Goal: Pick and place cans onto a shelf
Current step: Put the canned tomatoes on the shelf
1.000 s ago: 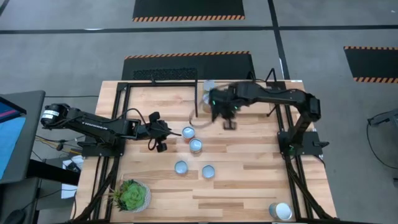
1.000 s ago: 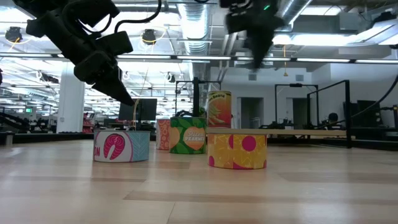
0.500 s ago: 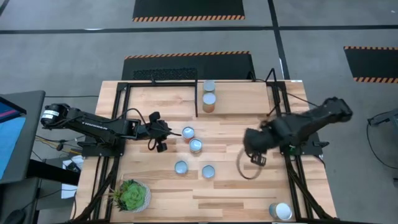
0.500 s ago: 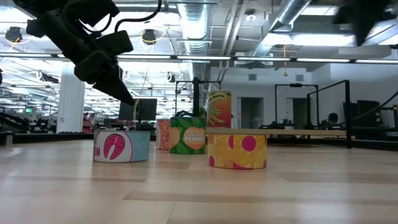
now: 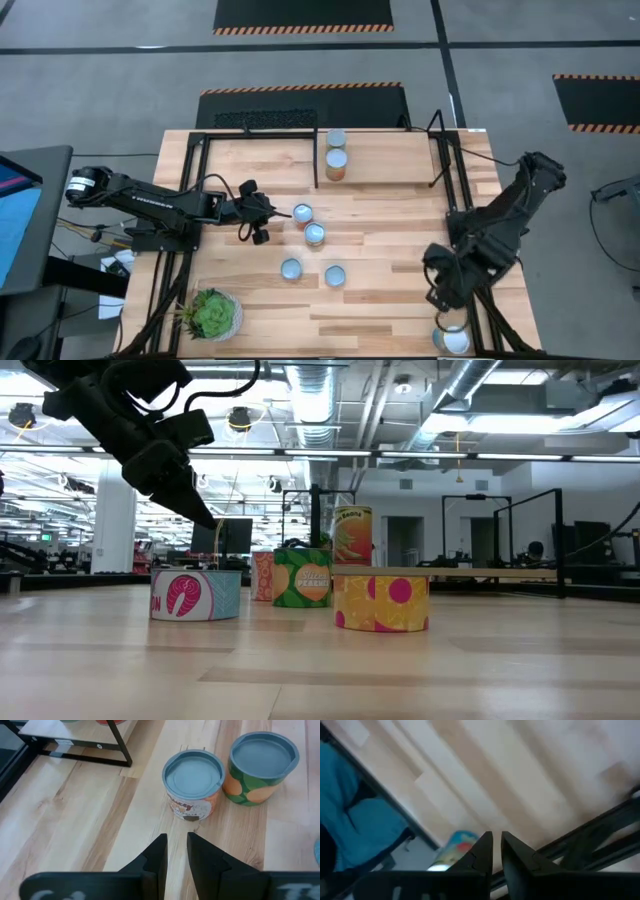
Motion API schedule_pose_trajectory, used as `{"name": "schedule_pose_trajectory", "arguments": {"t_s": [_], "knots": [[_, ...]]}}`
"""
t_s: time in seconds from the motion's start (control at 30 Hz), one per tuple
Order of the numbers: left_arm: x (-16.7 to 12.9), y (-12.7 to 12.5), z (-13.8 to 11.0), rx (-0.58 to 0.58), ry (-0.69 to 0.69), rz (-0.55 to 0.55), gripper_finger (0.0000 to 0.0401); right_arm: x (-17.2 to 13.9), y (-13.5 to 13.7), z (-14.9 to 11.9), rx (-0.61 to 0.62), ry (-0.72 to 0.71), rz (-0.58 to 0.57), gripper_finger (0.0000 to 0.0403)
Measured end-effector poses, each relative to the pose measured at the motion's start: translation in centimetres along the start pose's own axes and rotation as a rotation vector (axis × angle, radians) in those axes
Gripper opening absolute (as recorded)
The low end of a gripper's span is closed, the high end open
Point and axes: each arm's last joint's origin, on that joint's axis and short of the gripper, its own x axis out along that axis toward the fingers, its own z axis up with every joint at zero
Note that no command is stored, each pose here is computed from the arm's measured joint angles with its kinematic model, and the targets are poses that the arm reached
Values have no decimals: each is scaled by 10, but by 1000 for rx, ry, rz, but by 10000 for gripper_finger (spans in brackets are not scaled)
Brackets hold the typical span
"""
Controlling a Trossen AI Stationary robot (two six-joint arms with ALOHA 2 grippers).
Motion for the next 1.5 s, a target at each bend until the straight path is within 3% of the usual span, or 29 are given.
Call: {"name": "schedule_pose_trajectory", "arguments": {"t_s": [0.27, 0.47, 0.77, 1.13, 1.5], "knots": [[0, 0, 0, -79, 1, -7, 65, 40, 37, -40, 55, 217, 22, 64], [0, 0, 0, -80, 1, -7, 65, 64, 61, -53, 73, 367, 70, 64], [0, -1, 0, -89, 2, -10, 65, 90, 71, -56, 108, 409, 11, 64], [0, -1, 0, -88, 2, -11, 65, 91, 61, -58, 87, 403, -89, 64], [0, -1, 0, -83, 2, -11, 65, 91, 58, -27, 23, 330, -109, 64]]}}
